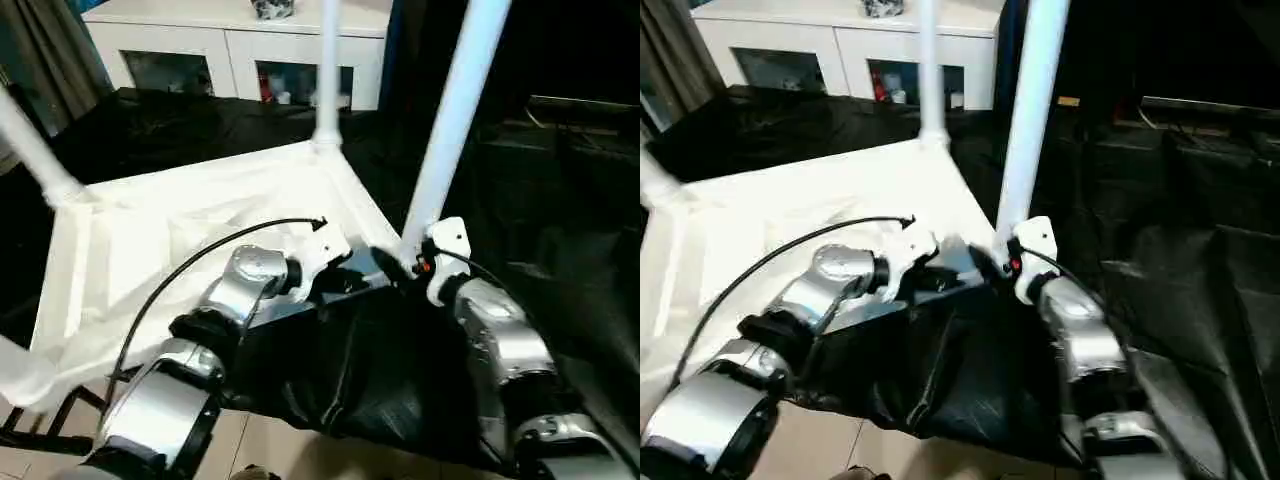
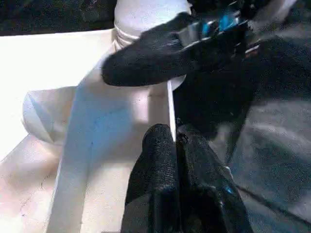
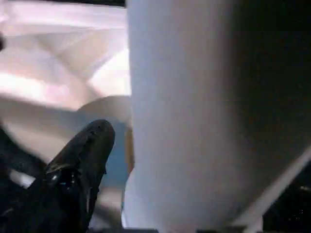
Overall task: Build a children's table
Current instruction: Rotate leg to tighten
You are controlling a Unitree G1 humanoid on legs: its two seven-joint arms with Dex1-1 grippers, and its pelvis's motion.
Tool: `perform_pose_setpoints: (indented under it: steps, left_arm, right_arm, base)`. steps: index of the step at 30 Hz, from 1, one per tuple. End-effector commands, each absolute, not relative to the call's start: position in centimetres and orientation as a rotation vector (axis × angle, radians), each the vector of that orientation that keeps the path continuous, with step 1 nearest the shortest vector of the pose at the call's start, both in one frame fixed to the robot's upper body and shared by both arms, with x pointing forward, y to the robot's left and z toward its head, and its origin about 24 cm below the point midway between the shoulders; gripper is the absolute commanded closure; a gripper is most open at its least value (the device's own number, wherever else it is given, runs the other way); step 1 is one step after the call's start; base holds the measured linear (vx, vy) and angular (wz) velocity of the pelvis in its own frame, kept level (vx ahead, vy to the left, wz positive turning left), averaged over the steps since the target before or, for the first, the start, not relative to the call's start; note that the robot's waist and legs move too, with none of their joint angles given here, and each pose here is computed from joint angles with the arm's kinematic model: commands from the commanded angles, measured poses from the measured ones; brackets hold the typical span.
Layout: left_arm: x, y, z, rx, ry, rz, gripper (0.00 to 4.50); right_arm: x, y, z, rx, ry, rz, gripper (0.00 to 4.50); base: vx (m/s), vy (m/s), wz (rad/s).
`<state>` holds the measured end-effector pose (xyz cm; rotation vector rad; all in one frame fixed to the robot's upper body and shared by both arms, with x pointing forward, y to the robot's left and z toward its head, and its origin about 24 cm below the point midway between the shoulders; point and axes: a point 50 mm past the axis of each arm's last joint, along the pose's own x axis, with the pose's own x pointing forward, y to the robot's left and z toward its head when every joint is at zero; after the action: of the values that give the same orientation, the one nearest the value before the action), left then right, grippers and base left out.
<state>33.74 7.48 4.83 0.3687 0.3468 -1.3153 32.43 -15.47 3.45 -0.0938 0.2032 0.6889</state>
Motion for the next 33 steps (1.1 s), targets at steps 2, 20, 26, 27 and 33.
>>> perform_pose_setpoints:
  steps: [2,20,26,27,33]
  left_arm:
    - [32.9,7.4,5.5,0.398,0.308,-1.478,4.5]
    - [32.1,11.3,5.9,0.445,0.377,-1.667,4.5]
    - [32.3,10.9,5.7,0.404,0.37,-1.612,4.5]
    - [32.7,10.3,5.7,0.387,0.357,-1.55,4.5]
    - [33.5,7.6,5.5,0.35,0.341,-1.384,4.5]
  right_arm:
    - [31.4,-15.3,3.9,-0.101,0.203,0.89,0.45]
    - [28.8,-16.2,4.5,-0.133,0.304,1.298,1.3]
    - [28.9,-15.9,4.0,-0.085,0.301,1.211,1.73]
    - [29.1,-15.8,3.7,-0.06,0.291,1.133,1.75]
    - [30.5,-14.8,2.7,-0.001,0.269,0.816,1.8]
  base:
    - [0.0,0.0,0.0]
    - [0.0,0.0,0.0]
    - [0.0,0.0,0.0]
    - [0.0,0.0,0.0]
    - [0.0,0.0,0.0]
